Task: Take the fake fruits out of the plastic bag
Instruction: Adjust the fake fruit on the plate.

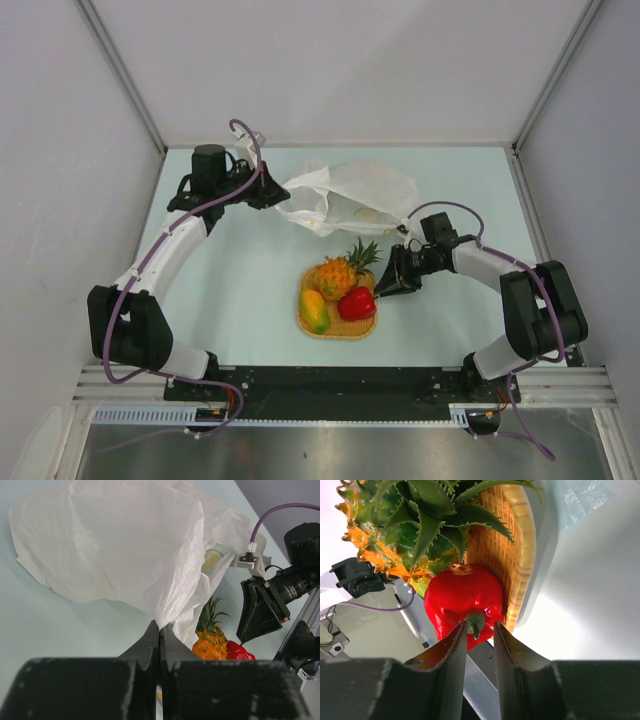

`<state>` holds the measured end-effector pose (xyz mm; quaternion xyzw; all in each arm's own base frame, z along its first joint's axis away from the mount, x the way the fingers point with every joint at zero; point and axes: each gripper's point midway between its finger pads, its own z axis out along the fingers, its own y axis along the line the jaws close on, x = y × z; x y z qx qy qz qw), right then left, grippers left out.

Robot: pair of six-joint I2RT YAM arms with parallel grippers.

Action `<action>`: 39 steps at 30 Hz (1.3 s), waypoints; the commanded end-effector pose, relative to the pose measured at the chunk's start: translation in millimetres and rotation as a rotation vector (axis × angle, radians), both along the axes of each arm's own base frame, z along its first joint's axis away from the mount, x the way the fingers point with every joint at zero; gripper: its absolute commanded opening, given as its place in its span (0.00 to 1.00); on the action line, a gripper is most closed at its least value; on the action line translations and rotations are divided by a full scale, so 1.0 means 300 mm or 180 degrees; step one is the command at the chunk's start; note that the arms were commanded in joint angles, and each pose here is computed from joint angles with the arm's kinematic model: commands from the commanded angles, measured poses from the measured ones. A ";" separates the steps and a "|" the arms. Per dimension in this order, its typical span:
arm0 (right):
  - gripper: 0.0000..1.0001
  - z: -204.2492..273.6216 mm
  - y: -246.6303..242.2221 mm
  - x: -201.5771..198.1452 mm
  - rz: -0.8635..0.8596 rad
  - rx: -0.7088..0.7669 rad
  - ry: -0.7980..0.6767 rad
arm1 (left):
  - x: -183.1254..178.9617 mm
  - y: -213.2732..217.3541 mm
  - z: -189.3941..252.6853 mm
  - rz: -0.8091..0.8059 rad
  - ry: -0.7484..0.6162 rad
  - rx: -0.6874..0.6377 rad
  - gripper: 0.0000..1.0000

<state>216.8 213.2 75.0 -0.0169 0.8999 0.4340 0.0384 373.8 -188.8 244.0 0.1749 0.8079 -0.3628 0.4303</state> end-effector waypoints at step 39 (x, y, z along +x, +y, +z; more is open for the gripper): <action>0.00 0.221 -0.020 0.040 0.1311 -0.0822 -0.2491 | -0.039 -0.004 0.093 -0.0002 -0.0294 -0.0204 0.01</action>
